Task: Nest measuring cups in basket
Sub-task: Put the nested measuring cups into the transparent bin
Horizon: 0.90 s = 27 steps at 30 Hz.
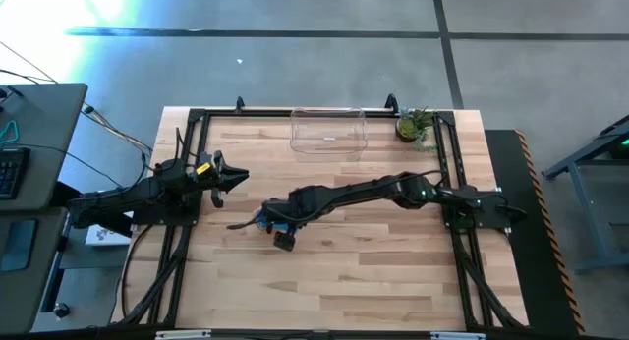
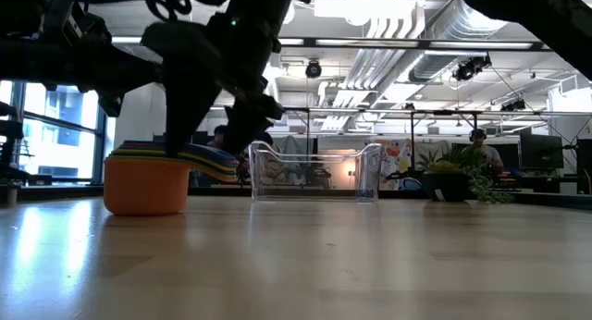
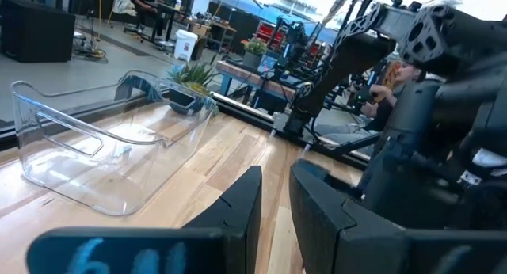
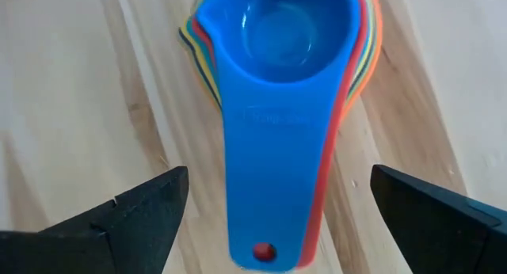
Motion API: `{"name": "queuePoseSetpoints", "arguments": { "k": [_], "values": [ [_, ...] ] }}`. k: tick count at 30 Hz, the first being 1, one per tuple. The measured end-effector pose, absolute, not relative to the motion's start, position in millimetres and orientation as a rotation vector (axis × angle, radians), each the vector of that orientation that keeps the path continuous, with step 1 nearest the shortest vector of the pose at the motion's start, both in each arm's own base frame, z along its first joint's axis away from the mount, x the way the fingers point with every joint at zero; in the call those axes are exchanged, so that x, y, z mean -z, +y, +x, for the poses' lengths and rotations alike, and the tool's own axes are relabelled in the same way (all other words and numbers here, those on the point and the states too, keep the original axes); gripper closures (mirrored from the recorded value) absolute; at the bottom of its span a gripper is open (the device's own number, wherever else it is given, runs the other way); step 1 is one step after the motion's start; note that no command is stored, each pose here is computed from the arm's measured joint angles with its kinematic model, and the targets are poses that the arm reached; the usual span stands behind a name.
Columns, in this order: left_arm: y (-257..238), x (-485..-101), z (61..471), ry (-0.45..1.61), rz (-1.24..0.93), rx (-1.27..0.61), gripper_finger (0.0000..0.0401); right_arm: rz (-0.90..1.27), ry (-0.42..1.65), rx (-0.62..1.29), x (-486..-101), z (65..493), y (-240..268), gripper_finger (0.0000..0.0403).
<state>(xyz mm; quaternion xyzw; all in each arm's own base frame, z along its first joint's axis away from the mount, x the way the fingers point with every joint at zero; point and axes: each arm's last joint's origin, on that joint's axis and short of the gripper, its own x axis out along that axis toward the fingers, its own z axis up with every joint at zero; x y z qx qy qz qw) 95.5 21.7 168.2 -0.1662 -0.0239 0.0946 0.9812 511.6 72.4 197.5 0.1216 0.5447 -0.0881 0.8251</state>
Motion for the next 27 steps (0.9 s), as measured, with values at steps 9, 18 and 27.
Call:
{"name": "queuePoseSetpoints", "arguments": {
  "k": [9, 18, 27],
  "values": [
    [21.7, -168.4, 95.5, -0.048, -0.335, -0.190, 0.0343, 0.220, 1.189, 0.210, -180.7, 513.8, 72.1, 0.0018],
    [21.7, -168.5, 95.4, -0.049, -0.334, -0.191, 0.0343, 0.211, 1.161, 0.226, -175.1, 518.3, 71.4, 0.0058],
    [21.7, -168.4, 95.5, -0.049, -0.335, -0.191, 0.0343, 0.221, 1.176, 0.259, -174.2, 517.3, 64.4, 0.0094]
  ]
}}
